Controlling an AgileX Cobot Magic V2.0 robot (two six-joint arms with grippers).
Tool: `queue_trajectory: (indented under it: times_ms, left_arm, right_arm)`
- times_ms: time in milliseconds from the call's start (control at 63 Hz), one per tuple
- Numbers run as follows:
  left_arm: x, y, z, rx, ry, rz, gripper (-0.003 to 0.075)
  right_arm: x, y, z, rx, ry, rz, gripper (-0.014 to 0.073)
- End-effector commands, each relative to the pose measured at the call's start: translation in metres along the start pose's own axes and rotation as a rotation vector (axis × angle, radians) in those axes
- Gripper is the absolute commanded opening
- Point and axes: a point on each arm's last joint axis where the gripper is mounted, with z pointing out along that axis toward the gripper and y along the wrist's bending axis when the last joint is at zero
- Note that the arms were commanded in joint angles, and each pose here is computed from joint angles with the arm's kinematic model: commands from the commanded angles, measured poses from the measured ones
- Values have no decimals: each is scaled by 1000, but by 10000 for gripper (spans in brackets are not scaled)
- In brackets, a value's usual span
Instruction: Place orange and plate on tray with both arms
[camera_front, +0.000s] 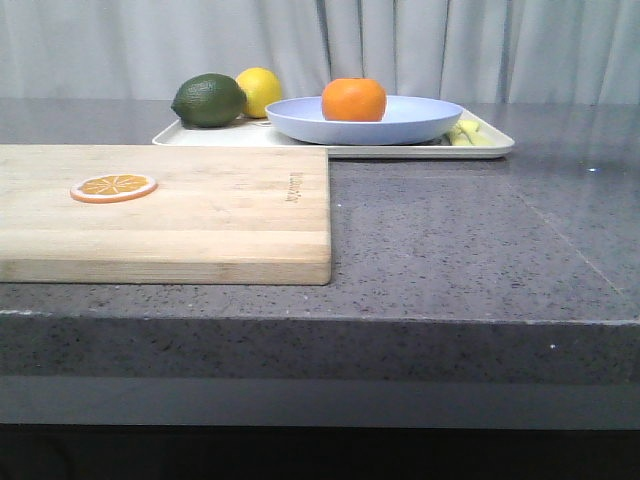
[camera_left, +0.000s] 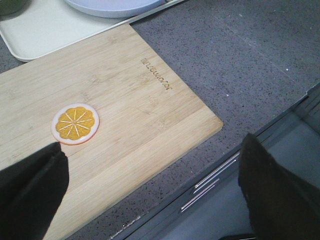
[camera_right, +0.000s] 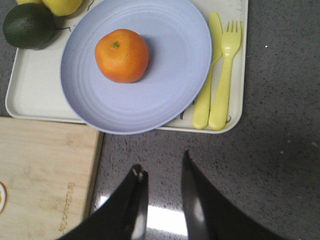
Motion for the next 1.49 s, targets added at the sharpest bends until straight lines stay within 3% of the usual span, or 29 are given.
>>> queue_trajectory:
  times_ms: [0,365,524,842,1001,1477]
  left_arm:
    - [-12,0,-6,3,-89,-16,673]
    - [-12,0,-6,3,-88,-16,673]
    - [-12,0,-6,3,-88,-16,673]
    - [-12,0,-6,3,-88,-16,673]
    - [-12,0,-6,3,-88,-16,673]
    - [-13,0,-6,3,-90,-16,673]
  right_arm:
    - [18,9,-47,14,-32,-102,206]
    - [109,-4,-105,43,-297,-362,206]
    - [153,-19,-120,106,-351,-400,206]
    - [242,-40,-127,96,-426,-397,206]
    - [258,-45,-124,97,-417,-396,206]
    - [259,-42,-123,56,-421,-370,204]
